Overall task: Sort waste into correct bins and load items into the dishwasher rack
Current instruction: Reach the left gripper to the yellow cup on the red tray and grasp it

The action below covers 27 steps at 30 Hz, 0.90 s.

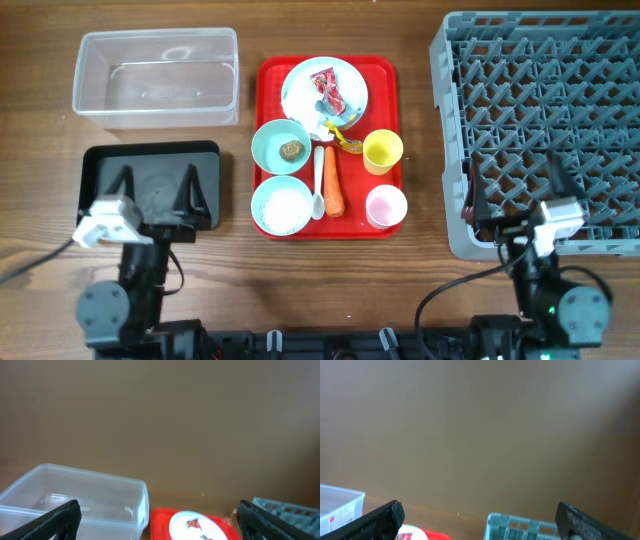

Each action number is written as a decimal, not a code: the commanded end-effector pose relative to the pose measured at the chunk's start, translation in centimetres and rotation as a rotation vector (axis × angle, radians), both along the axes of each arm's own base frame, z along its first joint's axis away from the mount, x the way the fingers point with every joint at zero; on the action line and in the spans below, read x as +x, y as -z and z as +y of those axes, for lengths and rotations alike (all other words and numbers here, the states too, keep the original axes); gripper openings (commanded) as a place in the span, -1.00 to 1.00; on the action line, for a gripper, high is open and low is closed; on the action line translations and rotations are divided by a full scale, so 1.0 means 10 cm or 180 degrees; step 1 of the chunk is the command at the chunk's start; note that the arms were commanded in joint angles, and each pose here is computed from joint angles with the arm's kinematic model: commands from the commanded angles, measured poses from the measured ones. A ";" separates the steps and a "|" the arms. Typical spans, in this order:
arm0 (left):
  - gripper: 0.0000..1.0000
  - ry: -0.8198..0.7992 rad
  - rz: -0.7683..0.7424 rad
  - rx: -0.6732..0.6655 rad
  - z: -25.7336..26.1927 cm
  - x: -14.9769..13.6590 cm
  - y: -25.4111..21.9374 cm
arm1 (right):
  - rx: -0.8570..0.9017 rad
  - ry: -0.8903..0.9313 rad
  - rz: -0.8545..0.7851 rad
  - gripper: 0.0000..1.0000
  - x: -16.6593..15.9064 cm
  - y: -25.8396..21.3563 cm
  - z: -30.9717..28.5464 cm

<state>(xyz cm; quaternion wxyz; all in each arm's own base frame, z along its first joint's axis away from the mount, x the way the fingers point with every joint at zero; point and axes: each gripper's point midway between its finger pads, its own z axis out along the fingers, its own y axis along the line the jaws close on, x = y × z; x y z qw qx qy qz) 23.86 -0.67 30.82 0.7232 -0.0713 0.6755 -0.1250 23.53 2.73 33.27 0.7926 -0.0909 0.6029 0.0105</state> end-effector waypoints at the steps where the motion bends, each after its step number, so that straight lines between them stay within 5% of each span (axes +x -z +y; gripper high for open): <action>1: 0.99 0.0096 0.0327 0.0081 -0.03 0.19 -0.34 | -0.0073 -0.0036 0.0107 1.00 0.26 -0.40 0.03; 9: 0.99 0.0366 0.1593 0.0013 -0.22 0.69 -0.34 | -0.0148 -0.0804 0.1321 1.00 0.88 -0.80 0.41; 13: 1.00 0.0707 0.2382 0.0089 -0.59 0.96 0.19 | -0.0024 -0.0994 0.2131 0.99 0.97 -0.61 0.49; 16: 0.99 0.0929 0.2767 0.0189 -0.87 1.02 0.55 | 0.0050 -0.1312 0.2262 0.99 0.93 -0.54 0.64; 20: 1.00 0.1106 0.3055 0.0228 -1.07 1.06 0.84 | 0.0678 -0.1479 0.2516 0.99 0.90 -0.54 0.74; 27: 0.99 0.1307 0.3175 0.0142 -1.18 1.01 0.91 | 0.0734 -0.1298 0.2783 0.89 0.95 -0.33 0.67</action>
